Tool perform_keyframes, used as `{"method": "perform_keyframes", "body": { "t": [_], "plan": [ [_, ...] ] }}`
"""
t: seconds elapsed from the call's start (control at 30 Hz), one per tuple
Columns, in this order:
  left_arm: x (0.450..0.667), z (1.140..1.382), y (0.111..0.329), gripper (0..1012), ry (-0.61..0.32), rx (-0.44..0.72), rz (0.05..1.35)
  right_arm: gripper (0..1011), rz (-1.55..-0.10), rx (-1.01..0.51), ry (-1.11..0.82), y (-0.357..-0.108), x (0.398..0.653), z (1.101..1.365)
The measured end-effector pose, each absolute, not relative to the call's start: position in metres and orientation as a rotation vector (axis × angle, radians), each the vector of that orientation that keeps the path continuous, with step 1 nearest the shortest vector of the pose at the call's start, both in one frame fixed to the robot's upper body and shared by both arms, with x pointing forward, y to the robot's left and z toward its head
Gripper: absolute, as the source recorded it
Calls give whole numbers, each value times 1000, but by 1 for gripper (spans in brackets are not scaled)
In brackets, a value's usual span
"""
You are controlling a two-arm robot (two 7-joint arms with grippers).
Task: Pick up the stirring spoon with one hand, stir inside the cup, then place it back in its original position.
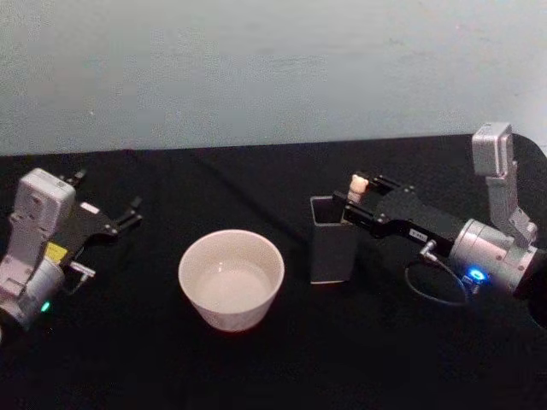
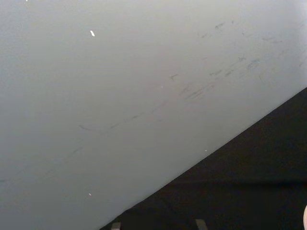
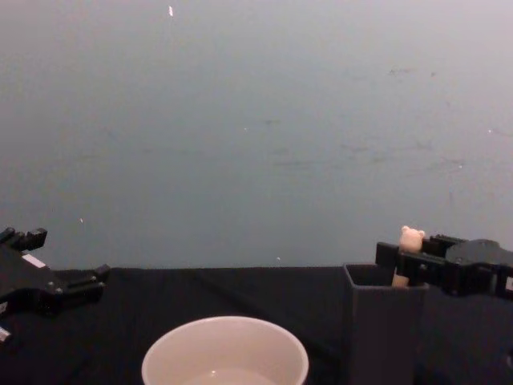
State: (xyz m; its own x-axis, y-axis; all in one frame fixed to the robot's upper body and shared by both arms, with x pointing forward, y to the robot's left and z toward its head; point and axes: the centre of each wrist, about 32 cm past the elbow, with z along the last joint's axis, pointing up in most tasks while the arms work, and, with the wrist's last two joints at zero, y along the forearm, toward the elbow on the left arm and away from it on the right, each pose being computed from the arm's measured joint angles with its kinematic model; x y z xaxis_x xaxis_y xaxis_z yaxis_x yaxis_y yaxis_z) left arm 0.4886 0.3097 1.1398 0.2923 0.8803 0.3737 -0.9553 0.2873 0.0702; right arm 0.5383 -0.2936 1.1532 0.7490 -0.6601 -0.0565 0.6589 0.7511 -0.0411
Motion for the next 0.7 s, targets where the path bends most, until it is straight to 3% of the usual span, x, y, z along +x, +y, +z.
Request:
{"method": "perform_keyframes", "body": {
  "t": [0.43, 0.7],
  "plan": [
    [489, 1140, 310, 1001, -285, 304, 1248, 235, -721, -18, 71, -294, 538, 1153],
    [489, 1140, 310, 1001, -285, 304, 1248, 214, -721, -18, 71, -294, 538, 1153]
  ]
}}
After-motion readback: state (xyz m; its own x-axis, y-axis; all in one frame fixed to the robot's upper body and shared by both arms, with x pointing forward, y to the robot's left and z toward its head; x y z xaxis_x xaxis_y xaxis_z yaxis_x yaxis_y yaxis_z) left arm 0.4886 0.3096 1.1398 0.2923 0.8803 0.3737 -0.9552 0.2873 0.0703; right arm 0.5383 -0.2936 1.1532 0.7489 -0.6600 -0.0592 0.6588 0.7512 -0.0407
